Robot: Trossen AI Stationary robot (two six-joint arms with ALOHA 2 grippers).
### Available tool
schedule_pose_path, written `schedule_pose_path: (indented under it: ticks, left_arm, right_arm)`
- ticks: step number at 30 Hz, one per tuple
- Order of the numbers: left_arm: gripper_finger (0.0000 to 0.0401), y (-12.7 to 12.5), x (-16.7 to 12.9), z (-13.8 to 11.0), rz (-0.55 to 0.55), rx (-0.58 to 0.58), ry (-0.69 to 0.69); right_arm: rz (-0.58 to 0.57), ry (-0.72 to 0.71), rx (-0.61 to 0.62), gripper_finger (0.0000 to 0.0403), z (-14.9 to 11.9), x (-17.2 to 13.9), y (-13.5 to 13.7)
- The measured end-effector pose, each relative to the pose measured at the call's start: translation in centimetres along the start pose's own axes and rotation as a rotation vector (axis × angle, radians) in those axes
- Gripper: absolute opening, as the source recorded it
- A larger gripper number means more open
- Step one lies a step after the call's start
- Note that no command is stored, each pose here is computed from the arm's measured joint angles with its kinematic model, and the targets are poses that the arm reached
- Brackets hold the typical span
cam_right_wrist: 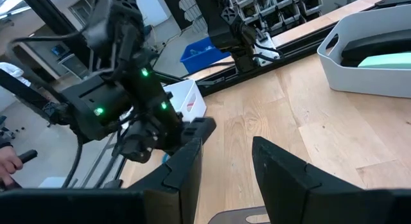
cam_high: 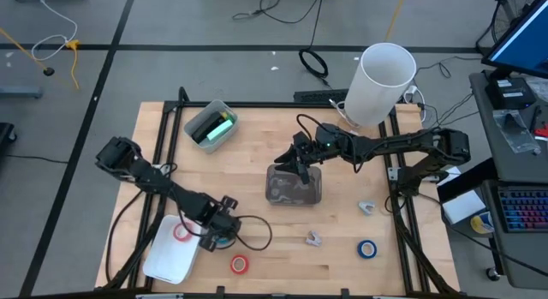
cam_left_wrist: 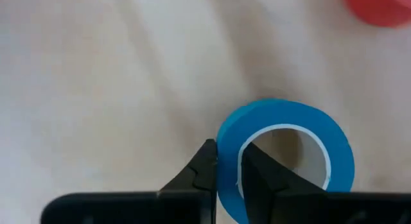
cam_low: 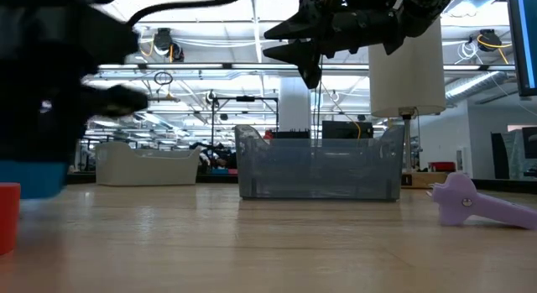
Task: Pick and place Stapler, Stapler remover, tape
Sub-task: Put the light blue tape into the white bin
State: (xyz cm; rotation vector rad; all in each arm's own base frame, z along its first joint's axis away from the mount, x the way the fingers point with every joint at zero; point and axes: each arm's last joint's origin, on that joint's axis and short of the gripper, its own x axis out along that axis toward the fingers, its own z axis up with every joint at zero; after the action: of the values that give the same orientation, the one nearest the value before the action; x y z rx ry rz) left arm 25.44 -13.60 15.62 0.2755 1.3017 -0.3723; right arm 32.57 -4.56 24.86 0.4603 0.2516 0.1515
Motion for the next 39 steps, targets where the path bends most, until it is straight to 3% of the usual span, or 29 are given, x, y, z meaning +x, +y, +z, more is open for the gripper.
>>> schedule_pose_path:
  ticks: [7,11,16,26,39]
  left_arm:
    - [0.0038,2.7,-4.3,2.4,0.19,-0.11,0.061]
    - [0.0038,3.5,-7.1,2.8,0.213,-0.291,0.144]
    - [0.0038,2.9,-9.3,1.6,0.203,-0.549,0.332]
    - [0.0038,-2.0,-11.6,1.4,0.013,-0.975,0.407]
    - [0.0038,-10.3,-13.3,-1.8,0.116,-1.36,0.438]
  right_arm:
    - [0.0,0.0,-0.001,0.013,0.0,0.0,0.0]
    - [0.0,0.0,0.001,0.013,0.0,0.0,0.0]
    - [0.0,0.0,0.001,0.013,0.0,0.0,0.0]
    - [-0.001,0.002,0.0,0.013,0.0,0.0,0.0]
    - [0.0,0.0,-0.005,0.013,0.0,0.0,0.0]
